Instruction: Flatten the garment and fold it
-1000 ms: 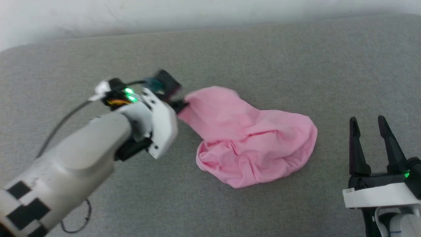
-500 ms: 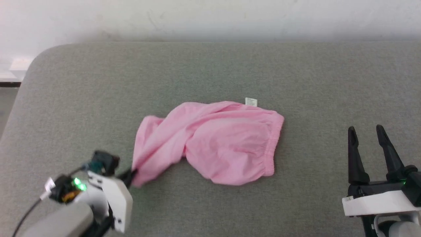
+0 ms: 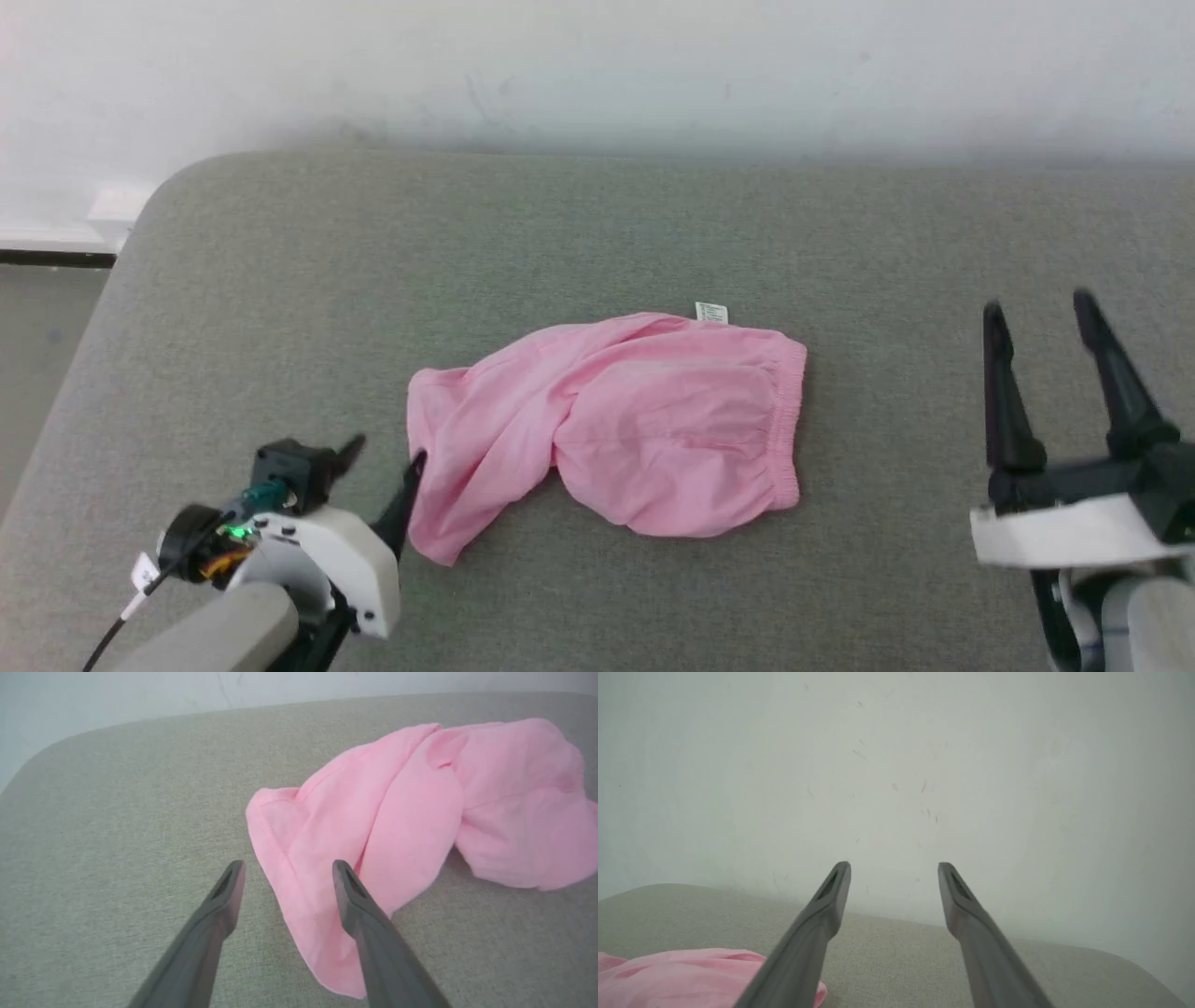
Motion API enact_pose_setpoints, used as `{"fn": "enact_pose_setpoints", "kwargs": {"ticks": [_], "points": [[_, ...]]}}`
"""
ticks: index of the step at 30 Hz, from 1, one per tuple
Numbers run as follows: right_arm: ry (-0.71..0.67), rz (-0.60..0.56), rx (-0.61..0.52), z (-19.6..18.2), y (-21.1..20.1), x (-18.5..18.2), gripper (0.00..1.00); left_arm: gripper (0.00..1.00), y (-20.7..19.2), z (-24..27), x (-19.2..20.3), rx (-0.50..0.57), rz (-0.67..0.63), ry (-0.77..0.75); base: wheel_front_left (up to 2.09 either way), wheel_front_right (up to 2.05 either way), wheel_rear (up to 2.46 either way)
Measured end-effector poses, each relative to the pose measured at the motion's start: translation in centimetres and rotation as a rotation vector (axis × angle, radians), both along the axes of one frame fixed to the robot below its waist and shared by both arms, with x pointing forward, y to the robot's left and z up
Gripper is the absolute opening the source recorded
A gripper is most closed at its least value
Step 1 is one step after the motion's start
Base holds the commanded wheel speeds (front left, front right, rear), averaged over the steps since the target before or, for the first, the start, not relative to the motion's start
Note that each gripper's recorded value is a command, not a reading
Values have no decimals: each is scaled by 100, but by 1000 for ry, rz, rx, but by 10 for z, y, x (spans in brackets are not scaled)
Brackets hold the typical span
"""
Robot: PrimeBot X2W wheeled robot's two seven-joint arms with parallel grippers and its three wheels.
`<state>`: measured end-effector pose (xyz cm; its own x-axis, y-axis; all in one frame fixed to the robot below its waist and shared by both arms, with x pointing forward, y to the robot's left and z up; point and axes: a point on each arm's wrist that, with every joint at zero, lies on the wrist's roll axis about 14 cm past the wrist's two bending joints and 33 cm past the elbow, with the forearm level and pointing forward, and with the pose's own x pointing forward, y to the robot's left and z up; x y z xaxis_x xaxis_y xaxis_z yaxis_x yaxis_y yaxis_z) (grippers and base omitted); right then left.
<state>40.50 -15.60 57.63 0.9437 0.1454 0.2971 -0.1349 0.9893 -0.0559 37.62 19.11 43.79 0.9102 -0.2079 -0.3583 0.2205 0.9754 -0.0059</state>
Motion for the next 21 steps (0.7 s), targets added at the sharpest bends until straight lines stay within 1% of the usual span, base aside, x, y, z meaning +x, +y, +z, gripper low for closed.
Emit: {"fn": "enact_pose_setpoints", "kwargs": {"ticks": [4, 5, 6, 7, 9, 12, 14, 18, 21], "points": [[-99, 56, -54, 32, 15, 16, 100, 100, 17, 43, 19, 19, 114, -180, 0, 0, 0], [-99, 56, -54, 32, 15, 16, 100, 100, 17, 43, 19, 19, 114, -180, 0, 0, 0], [-116, 107, -99, 38, 26, 25, 100, 100, 22, 79, 30, 20, 176, -318, 0, 0, 0], [-116, 107, -99, 38, 26, 25, 100, 100, 22, 79, 30, 20, 176, -318, 0, 0, 0], [-123, 152, -149, 39, 35, 33, 100, 100, 24, 104, 32, 32, 217, -424, 0, 0, 0], [-119, 234, -196, 40, 50, 40, 100, 100, 28, 114, 20, 49, 278, -500, 0, 0, 0], [-75, 308, -243, 26, 62, 40, 100, 100, 31, 115, 9, 63, 322, -525, 0, 0, 0], [71, 440, -336, -10, 78, 33, 100, 100, 41, 129, -8, 59, 420, -594, 0, 0, 0], [172, 522, -374, -22, 91, 32, 100, 100, 49, 135, -18, 67, 474, -627, 0, 0, 0]]}}
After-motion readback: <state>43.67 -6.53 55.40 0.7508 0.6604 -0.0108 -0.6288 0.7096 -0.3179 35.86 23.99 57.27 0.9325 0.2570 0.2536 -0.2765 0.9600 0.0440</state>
